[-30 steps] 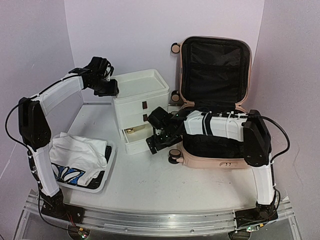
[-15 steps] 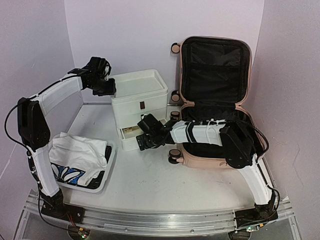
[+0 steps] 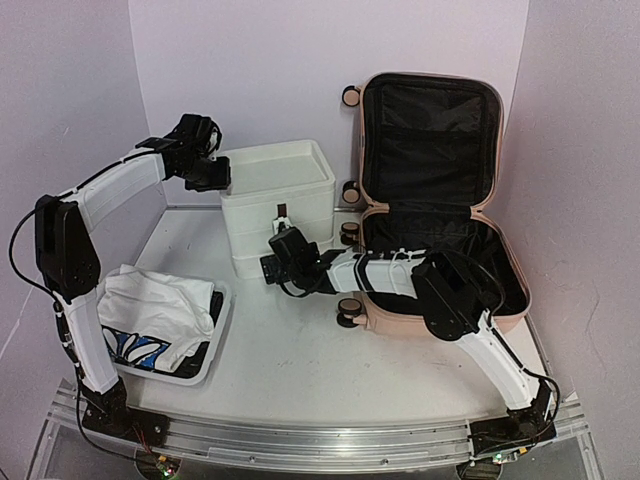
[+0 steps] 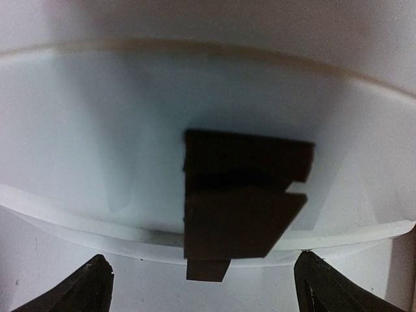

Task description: Open, take out, and arrange the luggage

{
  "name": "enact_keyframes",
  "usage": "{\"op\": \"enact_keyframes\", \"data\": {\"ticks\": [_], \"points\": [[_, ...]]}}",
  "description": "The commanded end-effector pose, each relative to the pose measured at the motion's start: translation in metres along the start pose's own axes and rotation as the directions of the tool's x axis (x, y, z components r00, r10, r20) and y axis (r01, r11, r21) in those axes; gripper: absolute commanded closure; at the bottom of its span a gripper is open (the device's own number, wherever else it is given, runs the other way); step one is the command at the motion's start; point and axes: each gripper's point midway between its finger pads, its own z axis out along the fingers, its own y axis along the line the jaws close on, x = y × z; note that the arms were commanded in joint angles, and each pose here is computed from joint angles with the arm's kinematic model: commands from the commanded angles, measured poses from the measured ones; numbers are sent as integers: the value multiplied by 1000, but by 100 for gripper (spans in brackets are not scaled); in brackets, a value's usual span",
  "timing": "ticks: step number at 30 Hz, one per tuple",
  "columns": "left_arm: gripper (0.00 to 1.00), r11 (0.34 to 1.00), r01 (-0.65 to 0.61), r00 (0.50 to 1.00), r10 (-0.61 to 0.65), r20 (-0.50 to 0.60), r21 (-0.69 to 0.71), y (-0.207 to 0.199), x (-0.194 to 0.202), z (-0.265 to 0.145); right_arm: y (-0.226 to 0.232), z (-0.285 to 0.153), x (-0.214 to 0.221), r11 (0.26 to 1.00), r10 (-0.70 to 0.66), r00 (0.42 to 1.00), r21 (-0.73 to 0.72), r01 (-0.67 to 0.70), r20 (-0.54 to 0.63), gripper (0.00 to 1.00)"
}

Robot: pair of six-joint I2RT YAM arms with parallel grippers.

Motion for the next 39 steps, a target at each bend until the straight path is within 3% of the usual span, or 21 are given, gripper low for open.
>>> {"op": "enact_keyframes", "data": {"ticks": [1, 10, 21, 33, 39], "points": [[75, 997, -63, 992, 68, -107, 52, -14, 32, -5, 1, 2, -75, 996, 93, 963, -21, -90, 254, 2], [78, 996, -91, 990, 90, -104, -9, 0, 36, -10, 9, 10, -70, 994, 97, 958, -74, -80, 270, 2], [83, 992, -76, 995, 68, -77, -98, 19, 36, -30, 41, 17, -59, 965, 126, 966, -255, -67, 225, 2], [84, 948, -15, 999, 0, -47, -318, 100, 33, -52, 35, 7, -46, 968, 87, 987, -246, -52, 133, 2], [78, 919, -19, 998, -3, -55, -393, 128, 39, -59, 25, -18, -44, 969, 54, 994, -247, -29, 92, 2]]}}
